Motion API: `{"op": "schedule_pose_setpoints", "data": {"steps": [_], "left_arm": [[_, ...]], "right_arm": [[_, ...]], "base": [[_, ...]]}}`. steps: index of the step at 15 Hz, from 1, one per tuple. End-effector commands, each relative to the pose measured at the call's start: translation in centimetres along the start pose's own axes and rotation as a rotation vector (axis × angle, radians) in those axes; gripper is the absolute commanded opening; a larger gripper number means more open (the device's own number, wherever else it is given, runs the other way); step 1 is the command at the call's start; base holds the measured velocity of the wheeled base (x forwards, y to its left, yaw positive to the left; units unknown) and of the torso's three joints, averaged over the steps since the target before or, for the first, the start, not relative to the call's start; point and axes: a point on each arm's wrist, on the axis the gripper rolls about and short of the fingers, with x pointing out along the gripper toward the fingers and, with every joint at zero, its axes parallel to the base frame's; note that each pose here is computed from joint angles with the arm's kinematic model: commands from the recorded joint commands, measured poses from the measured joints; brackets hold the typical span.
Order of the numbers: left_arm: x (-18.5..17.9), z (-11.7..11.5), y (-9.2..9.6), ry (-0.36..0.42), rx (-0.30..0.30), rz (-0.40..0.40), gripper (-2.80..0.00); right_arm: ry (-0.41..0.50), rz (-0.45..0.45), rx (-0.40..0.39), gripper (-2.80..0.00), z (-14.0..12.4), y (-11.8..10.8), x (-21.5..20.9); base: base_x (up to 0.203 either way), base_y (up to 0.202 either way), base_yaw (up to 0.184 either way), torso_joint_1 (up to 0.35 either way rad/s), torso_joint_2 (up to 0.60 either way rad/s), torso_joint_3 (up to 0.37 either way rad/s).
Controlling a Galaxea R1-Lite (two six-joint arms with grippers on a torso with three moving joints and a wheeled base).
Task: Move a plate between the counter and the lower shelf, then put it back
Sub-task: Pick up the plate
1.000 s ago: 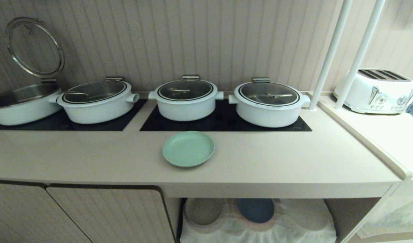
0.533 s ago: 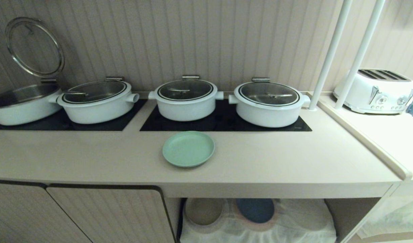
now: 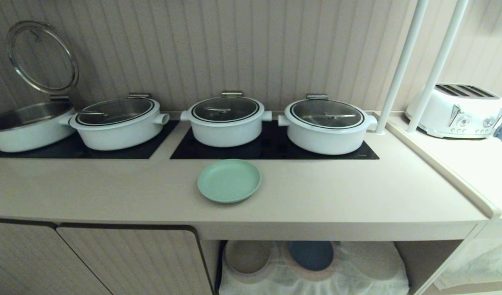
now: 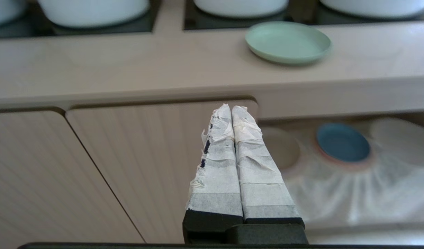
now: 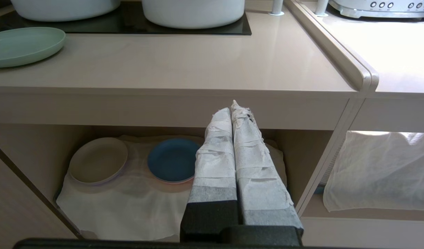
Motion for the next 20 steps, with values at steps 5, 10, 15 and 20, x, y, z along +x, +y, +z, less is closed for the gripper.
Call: {"op": "schedule_pose_setpoints", "data": {"steps": [5,10,15,20], "left_arm": [[2.7,5.8,0.3,0.185,-0.031,-0.013,-2.80],[7.2,11.7,0.8,0.365,-0.058,-0.011,-2.80],[14.8,17.5,1.4,0.568,-0.127,-0.077,-2.80],[21.6,19.2,0.2,0.849,-0.253,-0.152,-2.80]], "right_arm": [[0.000,0.000,-0.001,-2.80,0.0,0.0,0.0],[0.000,0.000,-0.001,-2.80,0.0,0.0,0.0],[0.000,0.000,-0.001,-2.80,0.0,0.0,0.0],[0.000,0.000,-0.001,-2.80,0.0,0.0,0.0]], "base": [[0.000,0.000,0.000,0.000,0.00,0.000],[0.000,0.000,0.000,0.000,0.00,0.000],[0.000,0.000,0.000,0.000,0.00,0.000],[0.000,0.000,0.000,0.000,0.00,0.000]]}}
